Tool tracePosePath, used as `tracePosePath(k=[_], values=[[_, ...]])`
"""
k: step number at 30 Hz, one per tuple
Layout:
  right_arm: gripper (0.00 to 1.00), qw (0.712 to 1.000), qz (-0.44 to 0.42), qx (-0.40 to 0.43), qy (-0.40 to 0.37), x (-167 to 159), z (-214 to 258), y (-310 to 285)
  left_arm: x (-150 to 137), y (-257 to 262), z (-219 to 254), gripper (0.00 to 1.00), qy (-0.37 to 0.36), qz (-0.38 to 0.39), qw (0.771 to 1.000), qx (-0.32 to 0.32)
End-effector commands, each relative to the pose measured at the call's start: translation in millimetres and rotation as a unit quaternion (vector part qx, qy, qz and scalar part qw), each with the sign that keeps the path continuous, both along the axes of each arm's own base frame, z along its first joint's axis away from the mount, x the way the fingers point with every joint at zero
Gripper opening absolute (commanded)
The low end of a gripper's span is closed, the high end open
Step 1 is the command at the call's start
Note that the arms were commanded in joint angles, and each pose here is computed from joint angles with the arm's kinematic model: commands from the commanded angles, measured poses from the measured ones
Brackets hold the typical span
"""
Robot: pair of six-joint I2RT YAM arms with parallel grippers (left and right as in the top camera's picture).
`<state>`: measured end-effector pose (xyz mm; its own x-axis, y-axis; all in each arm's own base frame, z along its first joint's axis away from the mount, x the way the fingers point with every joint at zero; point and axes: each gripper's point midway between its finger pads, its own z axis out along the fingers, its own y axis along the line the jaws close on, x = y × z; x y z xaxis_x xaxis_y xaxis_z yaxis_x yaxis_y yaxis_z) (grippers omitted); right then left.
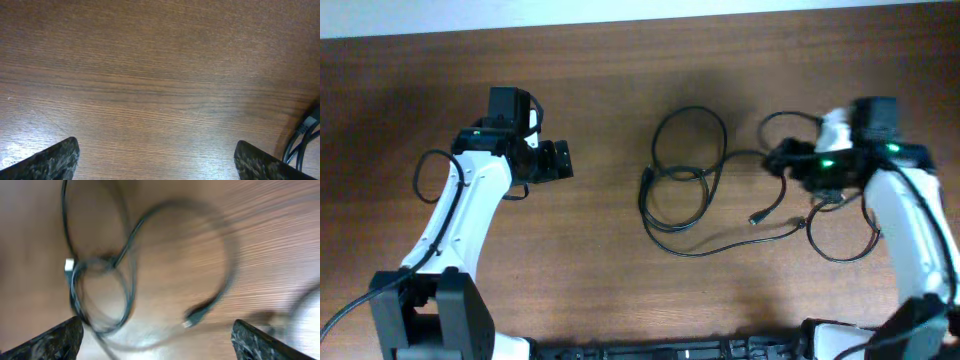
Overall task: Untangle cables
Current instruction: 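Grasp another cable from the center pile and move it right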
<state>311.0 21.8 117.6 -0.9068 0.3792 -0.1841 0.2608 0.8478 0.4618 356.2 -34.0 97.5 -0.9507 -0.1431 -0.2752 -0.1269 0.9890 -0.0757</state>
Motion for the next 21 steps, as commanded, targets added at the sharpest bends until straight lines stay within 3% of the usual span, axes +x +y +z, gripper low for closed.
tracePosePath(k=[1, 2, 4, 8, 9, 10, 12, 17, 20, 21], values=[[0.95, 0.991, 0.129, -0.001, 0.020, -3, -26, 70, 1, -1, 3, 0.99, -0.005, 0.004, 1.000, -0.007], [0.95, 0.987, 0.154, -0.031, 0.024, 1, -43, 82, 1, -1, 3, 0.99, -0.005, 0.004, 1.000, -0.007], [0.75, 0.979, 0.182, -0.082, 0.038, 6, -76, 94, 1, -1, 3, 0.99, -0.004, 0.004, 1.000, -0.007], [0.44, 0.974, 0.191, -0.079, 0.094, -1, -132, 121, 1, -1, 3, 0.99, -0.005, 0.004, 1.000, -0.007], [0.37, 0.974, 0.183, -0.078, 0.105, -3, -139, 125, 1, -1, 3, 0.99, -0.005, 0.004, 1.000, -0.007], [0.18, 0.974, 0.185, -0.078, 0.109, -5, -141, 128, 1, -1, 3, 0.99, -0.005, 0.004, 1.000, -0.007], [0.06, 0.974, 0.182, -0.077, 0.113, -7, -141, 131, 1, -1, 3, 0.99, -0.005, 0.004, 1.000, -0.007], [0.04, 0.977, 0.172, -0.070, 0.106, 1, -94, 135, 1, -1, 3, 0.99, -0.005, 0.004, 1.000, -0.007], [0.04, 0.976, 0.218, -0.023, 0.003, 21, 31, 158, 1, -1, 3, 0.99, -0.004, 0.004, 1.000, -0.007], [0.04, 0.976, 0.218, -0.021, -0.017, 24, 51, 159, 1, -1, 3, 0.99, -0.004, 0.004, 1.000, -0.007]])
